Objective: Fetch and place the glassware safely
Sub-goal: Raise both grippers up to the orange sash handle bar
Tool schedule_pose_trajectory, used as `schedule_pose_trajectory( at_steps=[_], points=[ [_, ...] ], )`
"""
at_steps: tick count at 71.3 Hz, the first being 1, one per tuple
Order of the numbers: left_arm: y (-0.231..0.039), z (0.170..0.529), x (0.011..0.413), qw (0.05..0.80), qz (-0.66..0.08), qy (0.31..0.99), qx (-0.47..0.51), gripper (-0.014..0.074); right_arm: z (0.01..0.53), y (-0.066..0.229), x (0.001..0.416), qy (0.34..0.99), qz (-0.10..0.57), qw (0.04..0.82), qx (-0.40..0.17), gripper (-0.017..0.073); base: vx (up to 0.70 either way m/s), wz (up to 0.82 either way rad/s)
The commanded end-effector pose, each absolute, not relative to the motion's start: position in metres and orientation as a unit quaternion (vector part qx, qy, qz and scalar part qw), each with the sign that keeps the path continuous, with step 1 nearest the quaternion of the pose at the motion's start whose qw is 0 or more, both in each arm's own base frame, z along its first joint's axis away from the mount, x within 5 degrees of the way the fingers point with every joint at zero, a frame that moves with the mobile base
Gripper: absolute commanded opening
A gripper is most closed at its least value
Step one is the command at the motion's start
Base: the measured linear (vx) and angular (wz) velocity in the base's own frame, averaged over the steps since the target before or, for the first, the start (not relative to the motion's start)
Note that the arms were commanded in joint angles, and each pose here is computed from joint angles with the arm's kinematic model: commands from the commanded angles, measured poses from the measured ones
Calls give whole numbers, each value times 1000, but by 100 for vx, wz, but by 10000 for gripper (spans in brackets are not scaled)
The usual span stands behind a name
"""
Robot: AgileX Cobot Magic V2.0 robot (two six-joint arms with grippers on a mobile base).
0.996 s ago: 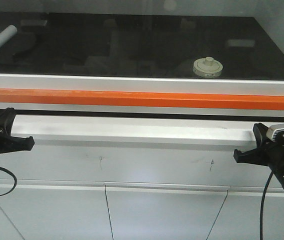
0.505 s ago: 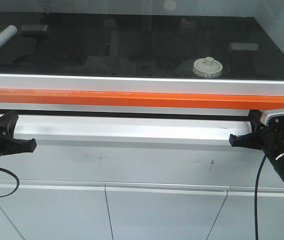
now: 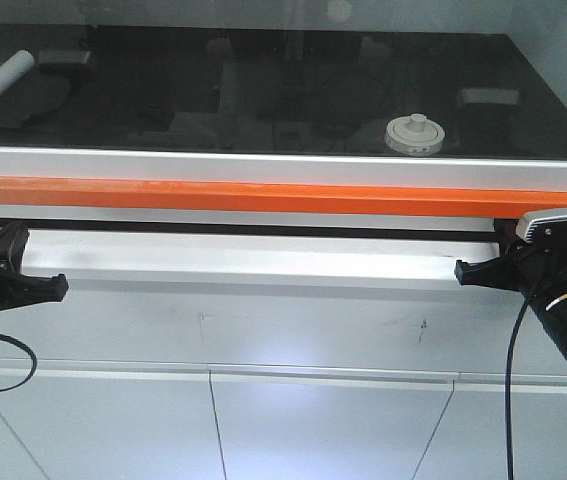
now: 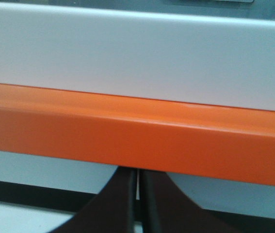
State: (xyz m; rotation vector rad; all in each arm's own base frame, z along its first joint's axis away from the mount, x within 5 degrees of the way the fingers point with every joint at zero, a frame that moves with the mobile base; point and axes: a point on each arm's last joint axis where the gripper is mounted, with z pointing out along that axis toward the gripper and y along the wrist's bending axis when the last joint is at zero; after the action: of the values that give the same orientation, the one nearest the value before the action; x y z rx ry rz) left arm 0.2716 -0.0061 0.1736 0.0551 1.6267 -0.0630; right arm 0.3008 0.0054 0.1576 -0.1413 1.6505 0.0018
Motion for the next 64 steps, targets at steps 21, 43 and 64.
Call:
schedule_pose_trajectory(
  at_steps=[21, 43, 64],
  points=[
    [-6, 179, 279, 728, -32, 684, 22, -7, 185, 2, 305, 674, -13, 737, -55, -1, 0, 0],
    [-6, 170, 283, 730, -34, 683, 21, -7, 185, 2, 305, 674, -12, 737, -55, -1, 0, 0],
    [-8, 178, 307, 740, -36, 671, 30, -7, 185, 2, 305, 673, -12, 737, -55, -1, 0, 0]
  ],
)
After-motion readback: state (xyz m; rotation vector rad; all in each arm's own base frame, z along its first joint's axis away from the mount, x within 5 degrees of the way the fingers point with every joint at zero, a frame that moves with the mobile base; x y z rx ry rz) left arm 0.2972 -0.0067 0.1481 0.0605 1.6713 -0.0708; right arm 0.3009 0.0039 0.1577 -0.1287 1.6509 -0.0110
